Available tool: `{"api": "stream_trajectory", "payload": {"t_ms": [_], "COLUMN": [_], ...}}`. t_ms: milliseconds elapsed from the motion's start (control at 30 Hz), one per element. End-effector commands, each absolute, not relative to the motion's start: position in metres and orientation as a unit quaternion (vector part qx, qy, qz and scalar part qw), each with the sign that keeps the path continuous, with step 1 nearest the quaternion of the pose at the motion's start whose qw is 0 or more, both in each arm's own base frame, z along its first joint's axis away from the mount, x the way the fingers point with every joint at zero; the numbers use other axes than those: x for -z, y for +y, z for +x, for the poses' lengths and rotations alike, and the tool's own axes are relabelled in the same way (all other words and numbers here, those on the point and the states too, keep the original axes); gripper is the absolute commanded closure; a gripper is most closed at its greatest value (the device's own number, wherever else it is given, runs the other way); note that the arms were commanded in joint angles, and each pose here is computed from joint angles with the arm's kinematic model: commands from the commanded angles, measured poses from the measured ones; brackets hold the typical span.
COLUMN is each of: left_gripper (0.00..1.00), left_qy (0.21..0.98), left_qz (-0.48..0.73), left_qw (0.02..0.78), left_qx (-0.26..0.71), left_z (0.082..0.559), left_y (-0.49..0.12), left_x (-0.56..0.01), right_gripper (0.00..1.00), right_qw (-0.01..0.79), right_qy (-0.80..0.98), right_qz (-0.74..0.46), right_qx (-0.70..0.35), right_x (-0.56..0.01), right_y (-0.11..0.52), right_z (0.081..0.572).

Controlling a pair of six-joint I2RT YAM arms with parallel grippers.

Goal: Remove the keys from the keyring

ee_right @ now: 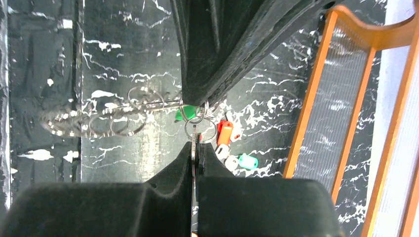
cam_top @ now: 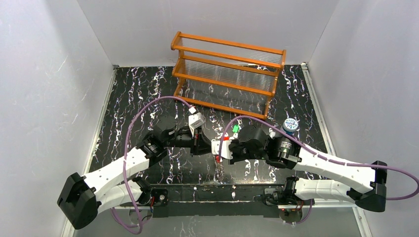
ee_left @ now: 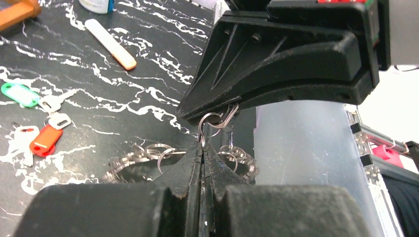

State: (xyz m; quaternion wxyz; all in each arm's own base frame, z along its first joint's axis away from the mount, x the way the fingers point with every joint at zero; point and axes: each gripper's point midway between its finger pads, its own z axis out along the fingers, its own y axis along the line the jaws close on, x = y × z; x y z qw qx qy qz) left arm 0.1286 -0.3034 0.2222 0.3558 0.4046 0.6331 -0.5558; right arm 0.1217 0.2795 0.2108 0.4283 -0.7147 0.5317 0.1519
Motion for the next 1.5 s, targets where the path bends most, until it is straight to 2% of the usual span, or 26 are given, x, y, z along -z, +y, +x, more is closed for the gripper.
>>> {"api": "stream_trajectory", "payload": {"t_ms": [0,333,800,1067,1467], "left_gripper": [1.00,1.00,1.00,0.80,0.79], "left_qy": [0.673,0.708,0.699,0.683,0.681], "left_qz": [0.361,0.344,0.390,0.395,0.377], "left_qw": [0.359,0.329,0.307,0.354,0.342], "left_qx": [0.537,0.522,0.515,0.501,0.527], "left_z": [0.143,0.142,0.121,0.124,0.119], "left_y": [-0.304,-0.309,-0.322,-0.310,-0.312], "left_x": [-0.202,-0.177,-0.174,-0.190,-0.184], "right_gripper": [0.99,0.99,0.99,0.99,0.99], "right_qw": [0.429,0.422,0.442,0.449,0.462], "right_qy": [0.536,0.522,0.492,0.496,0.487], "right_qz": [-0.716,-0.729,-0.727,-0.723,-0.721], "right_qx": [-0.130,-0.133,-0.185,-0.172,-0.172], "right_x": [-0.199,-0.196,-0.222,-0.222,-0.231], "right_y": [0.277,0.287,0.317,0.305,0.302], "right_z": [0.129,0.129,0.121,0.123,0.122]}}
